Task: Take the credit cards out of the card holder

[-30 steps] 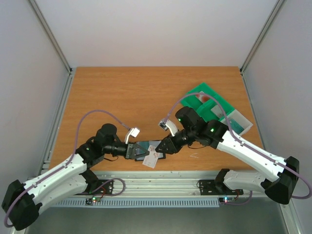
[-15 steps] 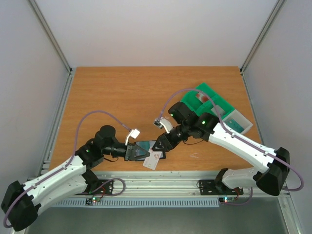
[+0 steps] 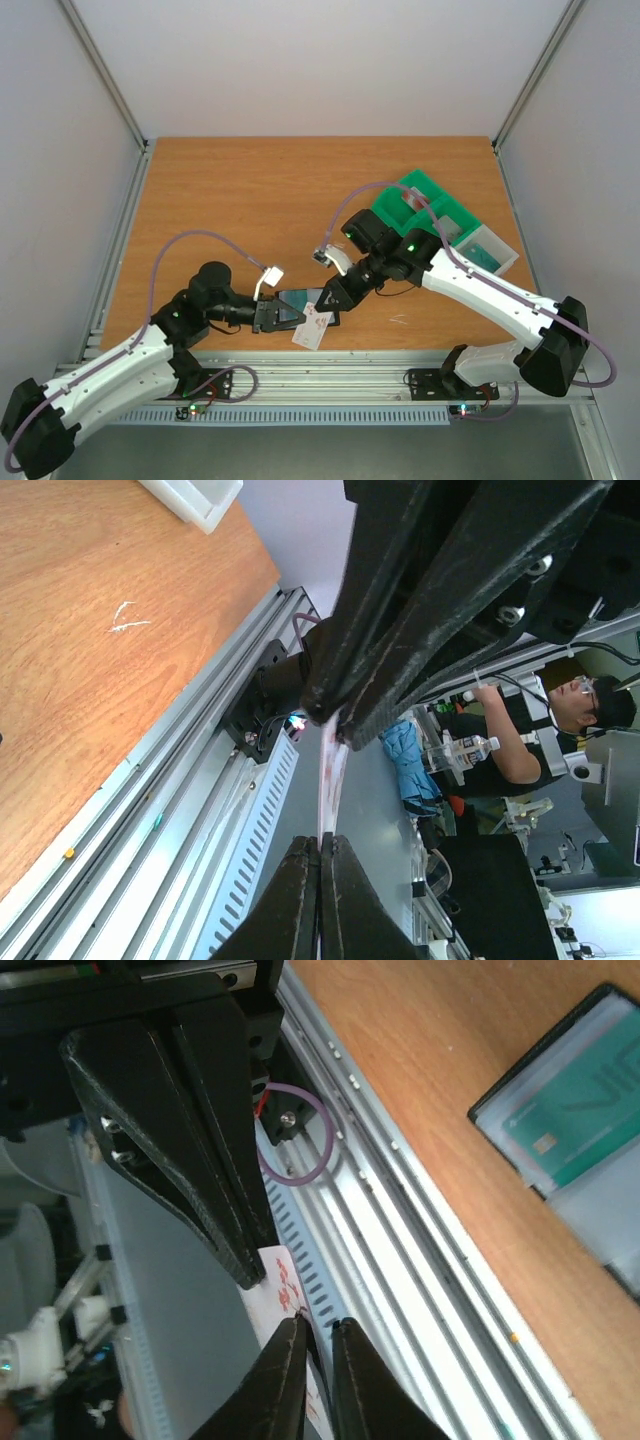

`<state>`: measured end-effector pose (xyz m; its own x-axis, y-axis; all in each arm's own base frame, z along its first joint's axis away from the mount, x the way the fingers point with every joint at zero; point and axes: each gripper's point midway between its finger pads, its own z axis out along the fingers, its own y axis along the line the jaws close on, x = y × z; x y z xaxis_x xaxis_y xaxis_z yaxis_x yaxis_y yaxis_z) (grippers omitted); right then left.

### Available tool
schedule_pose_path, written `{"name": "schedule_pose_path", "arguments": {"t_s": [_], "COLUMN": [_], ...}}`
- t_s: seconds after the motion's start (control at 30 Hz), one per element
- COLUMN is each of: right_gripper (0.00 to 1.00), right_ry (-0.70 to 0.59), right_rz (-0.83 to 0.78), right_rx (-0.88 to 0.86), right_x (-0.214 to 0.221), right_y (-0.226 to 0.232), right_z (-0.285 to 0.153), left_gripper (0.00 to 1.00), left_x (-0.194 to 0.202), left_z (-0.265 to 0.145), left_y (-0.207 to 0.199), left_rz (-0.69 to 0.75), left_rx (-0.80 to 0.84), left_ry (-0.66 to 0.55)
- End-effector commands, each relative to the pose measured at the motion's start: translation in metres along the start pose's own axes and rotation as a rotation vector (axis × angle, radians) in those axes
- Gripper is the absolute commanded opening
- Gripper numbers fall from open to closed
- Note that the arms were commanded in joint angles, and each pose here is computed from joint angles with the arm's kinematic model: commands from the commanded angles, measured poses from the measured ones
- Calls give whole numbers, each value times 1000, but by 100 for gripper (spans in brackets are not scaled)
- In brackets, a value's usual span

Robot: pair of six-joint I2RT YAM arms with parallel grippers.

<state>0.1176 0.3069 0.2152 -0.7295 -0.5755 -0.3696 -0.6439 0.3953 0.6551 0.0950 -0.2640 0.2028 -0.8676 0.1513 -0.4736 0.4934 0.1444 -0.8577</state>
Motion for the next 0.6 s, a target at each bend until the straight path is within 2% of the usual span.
{"name": "schedule_pose_path", "arguments": {"t_s": [0.0,0.3,0.5,0.57], "right_gripper": [7,1,1,1], "right_ry": [-20,-5,-69,-104], "right_rz": [-42,-23,31,66], "right_rx": [-104,-202,-176,-153], "right_x": [-3,3,-10,-15], "right_y": [22,30,19,11], "right_z": [-9,-4,-12,-16], "left_gripper": [0,1,43,60], "left_x": [-4,-7,-12,-14], "left_z": [-2,-8,-12,-15], "left_y": [-12,-12,-3,2], "left_rz": [51,84,41,36], "left_rx": [45,18,-74,-119], "left_ry": [-27,-71,-93,-110]}}
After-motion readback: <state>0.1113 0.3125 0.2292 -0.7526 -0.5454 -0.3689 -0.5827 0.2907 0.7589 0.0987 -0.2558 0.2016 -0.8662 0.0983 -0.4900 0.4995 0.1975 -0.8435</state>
